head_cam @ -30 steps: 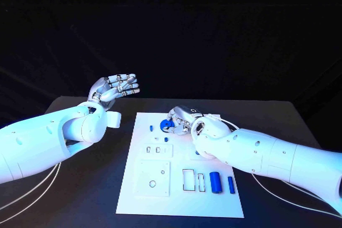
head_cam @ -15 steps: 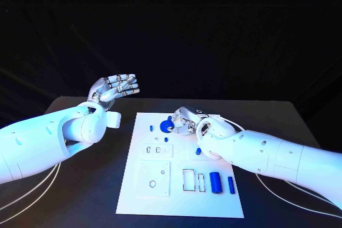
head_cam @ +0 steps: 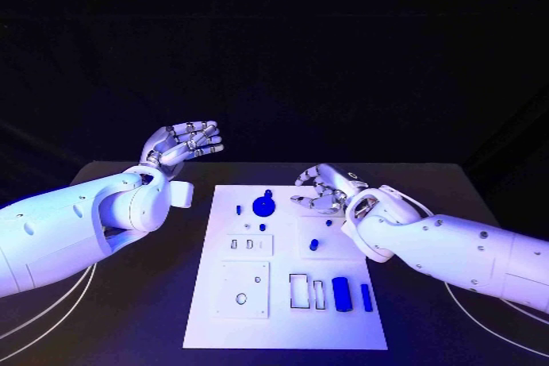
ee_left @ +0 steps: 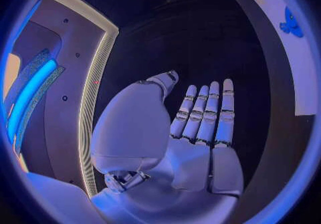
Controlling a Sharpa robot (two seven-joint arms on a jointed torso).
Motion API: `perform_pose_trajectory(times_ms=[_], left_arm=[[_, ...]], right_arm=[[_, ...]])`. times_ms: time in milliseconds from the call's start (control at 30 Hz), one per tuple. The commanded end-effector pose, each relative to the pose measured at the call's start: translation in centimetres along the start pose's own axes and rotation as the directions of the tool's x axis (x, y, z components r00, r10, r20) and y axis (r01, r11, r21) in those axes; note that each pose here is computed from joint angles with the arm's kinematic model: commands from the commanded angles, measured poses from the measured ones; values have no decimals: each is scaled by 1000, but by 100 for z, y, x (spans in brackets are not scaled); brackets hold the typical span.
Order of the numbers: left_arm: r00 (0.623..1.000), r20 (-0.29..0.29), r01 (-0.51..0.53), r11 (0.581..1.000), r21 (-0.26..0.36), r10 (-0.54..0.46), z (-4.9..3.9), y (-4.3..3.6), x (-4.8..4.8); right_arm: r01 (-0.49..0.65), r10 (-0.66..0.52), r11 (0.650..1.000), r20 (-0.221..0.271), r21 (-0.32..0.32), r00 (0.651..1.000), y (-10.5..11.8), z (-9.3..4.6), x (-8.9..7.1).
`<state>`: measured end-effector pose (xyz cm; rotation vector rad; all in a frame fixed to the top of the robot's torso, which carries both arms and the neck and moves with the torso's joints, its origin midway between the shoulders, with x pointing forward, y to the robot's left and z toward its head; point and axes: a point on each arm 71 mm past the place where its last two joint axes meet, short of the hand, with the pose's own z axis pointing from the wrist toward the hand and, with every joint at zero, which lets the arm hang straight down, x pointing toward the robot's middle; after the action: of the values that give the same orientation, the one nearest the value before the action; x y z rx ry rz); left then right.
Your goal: Assemble the parts on the task board
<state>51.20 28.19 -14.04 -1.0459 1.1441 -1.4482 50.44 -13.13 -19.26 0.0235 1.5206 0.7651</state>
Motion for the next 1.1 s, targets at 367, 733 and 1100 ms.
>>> perform_pose_trajectory(times_ms=[367,733,1100], left_arm=[[1000,-5,15,1000,3,-15,-32,6,-48],[1000,6,10,1000,-2,-10,-41,18,-88],[1000,9,9,1000,-4,-8,-42,22,-95]], right_arm=[[-196,197,980,-22,42,980,-645,-418,-510],[-96,103,990,-65,102,993,-1061,-524,-544],[-69,84,986,-93,149,992,-1181,-438,-398]])
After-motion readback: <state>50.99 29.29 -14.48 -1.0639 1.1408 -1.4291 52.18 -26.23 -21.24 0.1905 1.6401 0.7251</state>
